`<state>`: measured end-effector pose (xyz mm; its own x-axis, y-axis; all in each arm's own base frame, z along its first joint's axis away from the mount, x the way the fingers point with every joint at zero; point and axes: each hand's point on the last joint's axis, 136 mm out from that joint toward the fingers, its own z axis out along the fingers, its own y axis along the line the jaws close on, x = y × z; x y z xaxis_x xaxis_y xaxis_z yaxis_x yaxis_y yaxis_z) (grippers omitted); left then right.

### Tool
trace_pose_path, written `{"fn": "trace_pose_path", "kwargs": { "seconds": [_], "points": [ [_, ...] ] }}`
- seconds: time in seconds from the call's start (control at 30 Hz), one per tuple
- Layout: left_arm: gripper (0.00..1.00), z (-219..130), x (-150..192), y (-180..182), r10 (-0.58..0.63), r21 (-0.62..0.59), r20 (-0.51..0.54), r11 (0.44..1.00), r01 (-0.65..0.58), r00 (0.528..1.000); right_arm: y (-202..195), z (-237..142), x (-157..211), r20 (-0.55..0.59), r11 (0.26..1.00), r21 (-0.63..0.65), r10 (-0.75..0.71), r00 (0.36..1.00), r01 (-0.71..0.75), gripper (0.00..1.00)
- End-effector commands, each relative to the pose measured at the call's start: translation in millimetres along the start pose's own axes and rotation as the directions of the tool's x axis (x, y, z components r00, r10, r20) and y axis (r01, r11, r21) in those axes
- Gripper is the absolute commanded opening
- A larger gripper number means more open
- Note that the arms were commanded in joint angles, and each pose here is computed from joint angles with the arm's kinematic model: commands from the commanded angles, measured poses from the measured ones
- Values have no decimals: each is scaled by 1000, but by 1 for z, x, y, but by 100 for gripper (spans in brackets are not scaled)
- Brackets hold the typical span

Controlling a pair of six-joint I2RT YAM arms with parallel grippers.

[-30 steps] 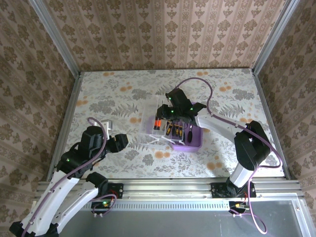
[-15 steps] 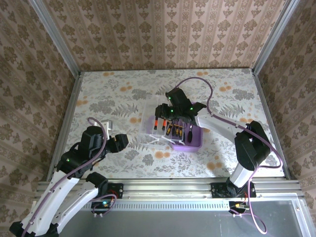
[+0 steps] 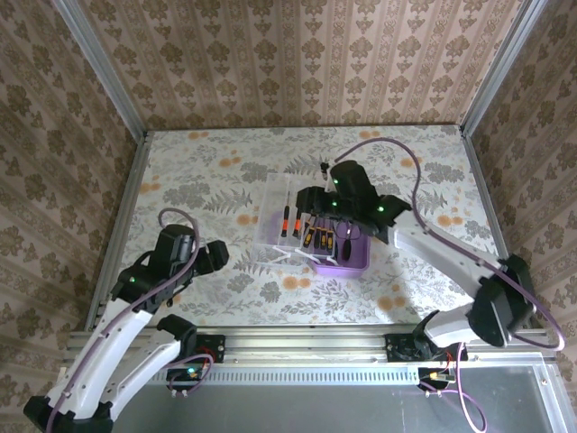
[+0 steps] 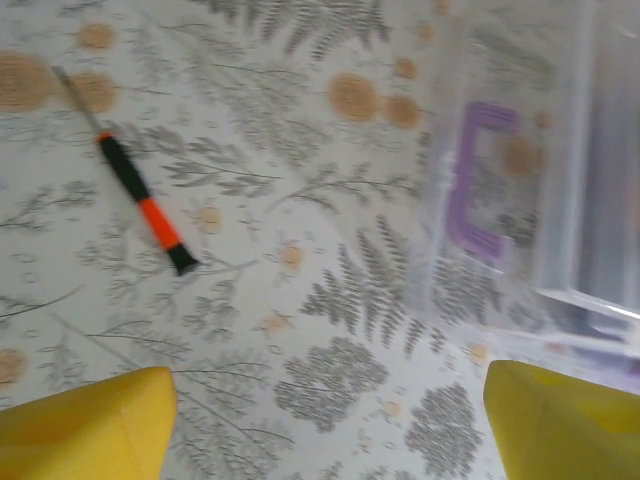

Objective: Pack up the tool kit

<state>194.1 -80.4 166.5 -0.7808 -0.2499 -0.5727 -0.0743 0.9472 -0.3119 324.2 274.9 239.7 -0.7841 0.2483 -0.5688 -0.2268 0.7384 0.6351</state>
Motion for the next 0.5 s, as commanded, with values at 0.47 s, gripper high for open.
{"fn": "trace_pose_path", "kwargs": {
  "seconds": [0.47],
  "points": [
    [48, 92, -31, 85, -271, -272, -40, 929, 250, 962, -60, -44, 33, 62, 992, 128, -11, 998, 3, 42]
  ]
}}
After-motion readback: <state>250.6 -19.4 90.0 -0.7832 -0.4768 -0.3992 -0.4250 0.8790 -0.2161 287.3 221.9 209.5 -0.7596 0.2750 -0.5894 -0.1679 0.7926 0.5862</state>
